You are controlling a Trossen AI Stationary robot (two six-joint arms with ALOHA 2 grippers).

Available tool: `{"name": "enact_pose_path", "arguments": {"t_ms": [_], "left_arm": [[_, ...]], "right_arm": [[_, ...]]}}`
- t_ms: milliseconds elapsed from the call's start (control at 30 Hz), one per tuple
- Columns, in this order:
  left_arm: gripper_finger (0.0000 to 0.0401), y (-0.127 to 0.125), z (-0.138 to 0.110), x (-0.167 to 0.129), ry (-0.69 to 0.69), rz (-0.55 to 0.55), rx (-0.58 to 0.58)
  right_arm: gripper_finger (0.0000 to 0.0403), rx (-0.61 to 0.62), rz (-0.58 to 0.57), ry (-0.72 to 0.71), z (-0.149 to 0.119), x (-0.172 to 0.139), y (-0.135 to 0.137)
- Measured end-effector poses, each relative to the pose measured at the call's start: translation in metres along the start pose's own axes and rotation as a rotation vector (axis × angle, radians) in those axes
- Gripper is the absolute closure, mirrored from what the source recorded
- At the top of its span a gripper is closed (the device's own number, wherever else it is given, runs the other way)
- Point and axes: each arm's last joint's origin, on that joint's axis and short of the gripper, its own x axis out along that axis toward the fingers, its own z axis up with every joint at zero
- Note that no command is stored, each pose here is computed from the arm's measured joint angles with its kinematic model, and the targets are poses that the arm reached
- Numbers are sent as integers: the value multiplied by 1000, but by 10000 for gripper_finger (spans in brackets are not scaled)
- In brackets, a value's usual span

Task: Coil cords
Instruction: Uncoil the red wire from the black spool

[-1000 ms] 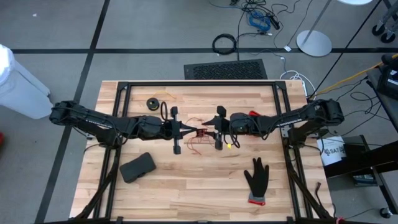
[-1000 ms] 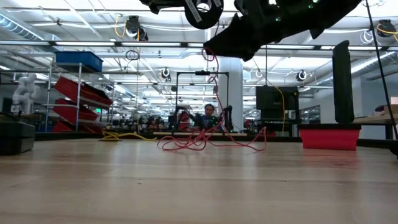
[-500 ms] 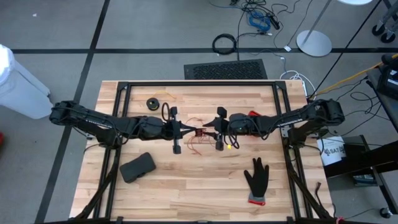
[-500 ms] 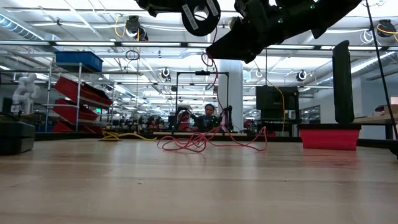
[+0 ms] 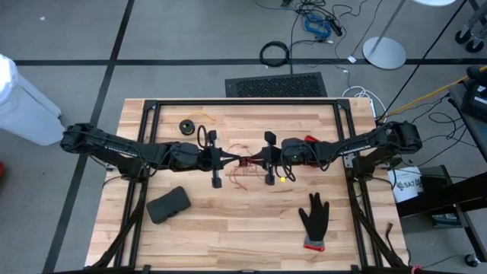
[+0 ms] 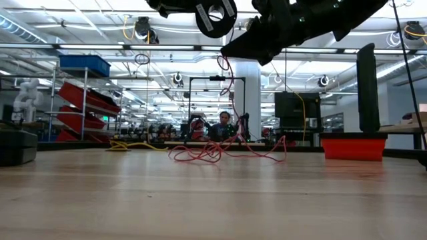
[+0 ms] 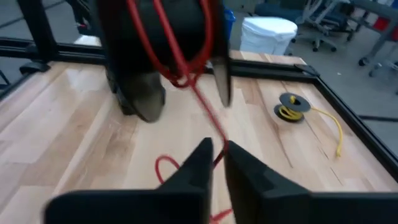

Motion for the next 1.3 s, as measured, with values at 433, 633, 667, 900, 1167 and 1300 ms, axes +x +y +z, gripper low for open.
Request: {"name": "enact_pose_path", "arguments": {"t_ms": [433, 633, 667, 900, 1167, 1300], "left_arm": [[401, 7, -17, 1, 189, 124, 85], [401, 11, -29, 11, 206, 260, 77], [401, 11, -30, 14, 199, 282, 73], [401, 12, -36, 49, 64, 425, -6], [401, 22, -29, 57, -108, 418, -183], [401, 27, -16, 36, -108, 298, -190]], "right_arm": [[402, -28, -77, 70, -1, -8, 5], [403, -38, -44, -40, 11, -11, 15], [403, -41, -41, -57, 12, -10, 17], [403, -42, -36, -47, 3, 2, 21], [403, -87, -238, 121, -18, 8, 17], [403, -112, -381, 191, -20, 1, 12]]}}
